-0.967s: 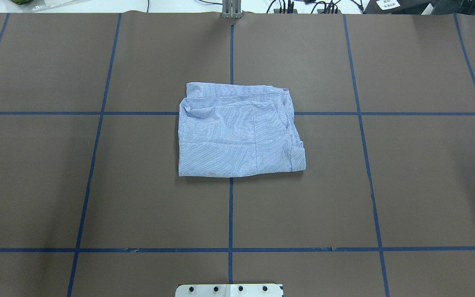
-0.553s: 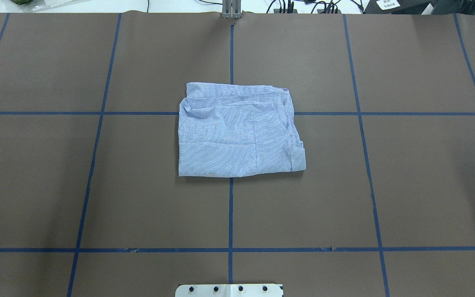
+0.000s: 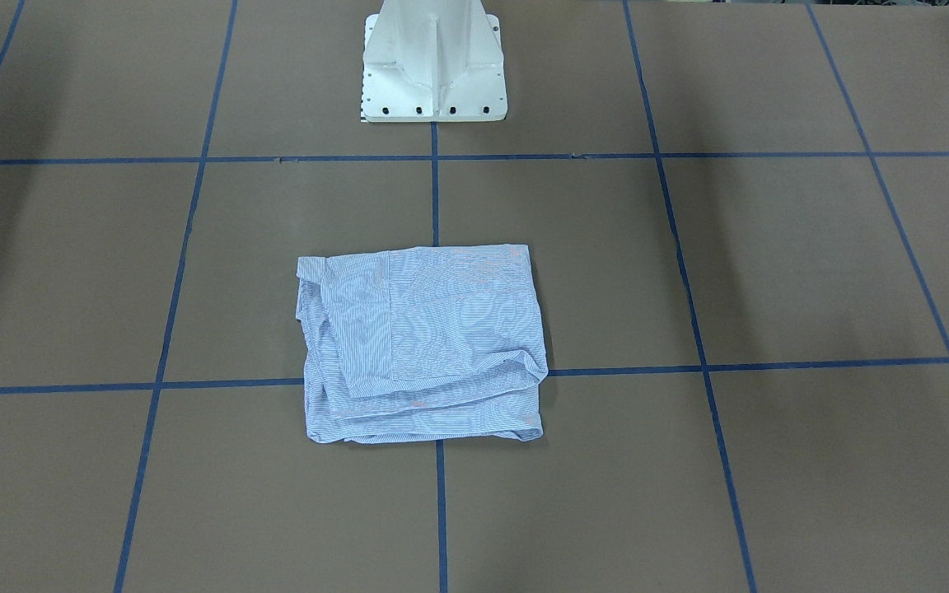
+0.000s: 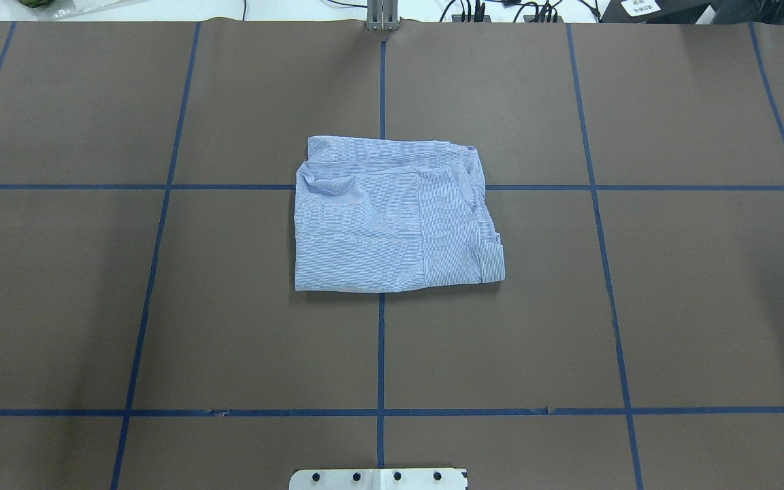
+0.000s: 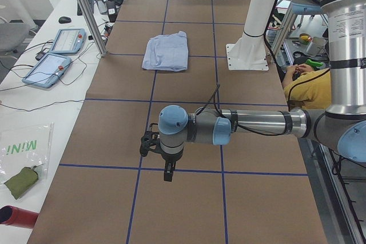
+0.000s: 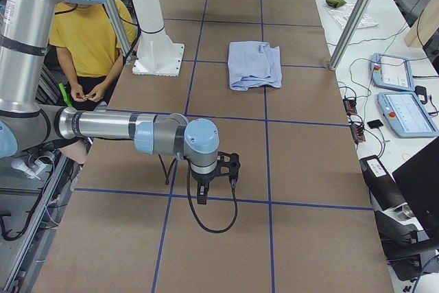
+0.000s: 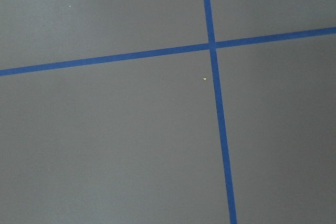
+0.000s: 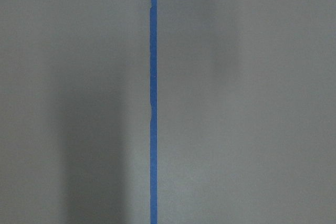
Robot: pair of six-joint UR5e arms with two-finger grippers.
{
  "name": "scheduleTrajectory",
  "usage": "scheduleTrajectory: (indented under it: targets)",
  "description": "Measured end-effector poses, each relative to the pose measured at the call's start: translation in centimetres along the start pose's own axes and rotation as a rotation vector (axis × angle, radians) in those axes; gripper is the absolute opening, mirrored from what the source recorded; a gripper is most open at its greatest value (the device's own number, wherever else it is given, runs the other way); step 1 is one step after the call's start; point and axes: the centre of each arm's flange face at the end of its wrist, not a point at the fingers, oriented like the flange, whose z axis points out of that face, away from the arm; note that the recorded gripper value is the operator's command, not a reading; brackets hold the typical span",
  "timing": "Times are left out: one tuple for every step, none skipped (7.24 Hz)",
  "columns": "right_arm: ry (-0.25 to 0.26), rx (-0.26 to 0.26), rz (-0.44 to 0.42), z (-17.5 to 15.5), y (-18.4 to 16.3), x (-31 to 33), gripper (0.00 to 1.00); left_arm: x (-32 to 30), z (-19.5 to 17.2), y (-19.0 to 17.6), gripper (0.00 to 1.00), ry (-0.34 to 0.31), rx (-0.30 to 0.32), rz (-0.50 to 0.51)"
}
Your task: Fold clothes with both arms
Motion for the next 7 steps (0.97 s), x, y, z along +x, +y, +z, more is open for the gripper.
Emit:
scheduleTrajectory:
  targets:
    - [0.000,0.000,0.001,0.00,0.00,0.01,1.00,-0.13,0.15,0.05,1.00,0.001,-0.003,-0.003]
    - [0.000,0.000,0.002,-0.01,0.01,0.02,1.00,-0.21,0.24,0.11,1.00,0.001,-0.005,-0.005]
    - [0.000,0.001,0.000,-0.02,-0.01,0.01,1.00,-0.35,0.41,0.20,1.00,0.001,-0.009,-0.008]
    - [0.000,0.002,-0.006,-0.05,-0.04,-0.02,1.00,-0.58,0.67,0.29,1.00,0.002,-0.014,-0.013]
    - [0.000,0.006,-0.012,-0.11,-0.07,-0.08,1.00,-0.75,0.87,0.36,1.00,0.002,-0.018,-0.016]
    - [-0.001,0.012,-0.019,-0.19,-0.11,-0.15,1.00,-0.82,0.96,0.40,1.00,0.003,-0.020,-0.018]
    - [-0.002,0.016,-0.023,-0.24,-0.15,-0.20,1.00,-0.84,0.99,0.42,1.00,0.004,-0.020,-0.019]
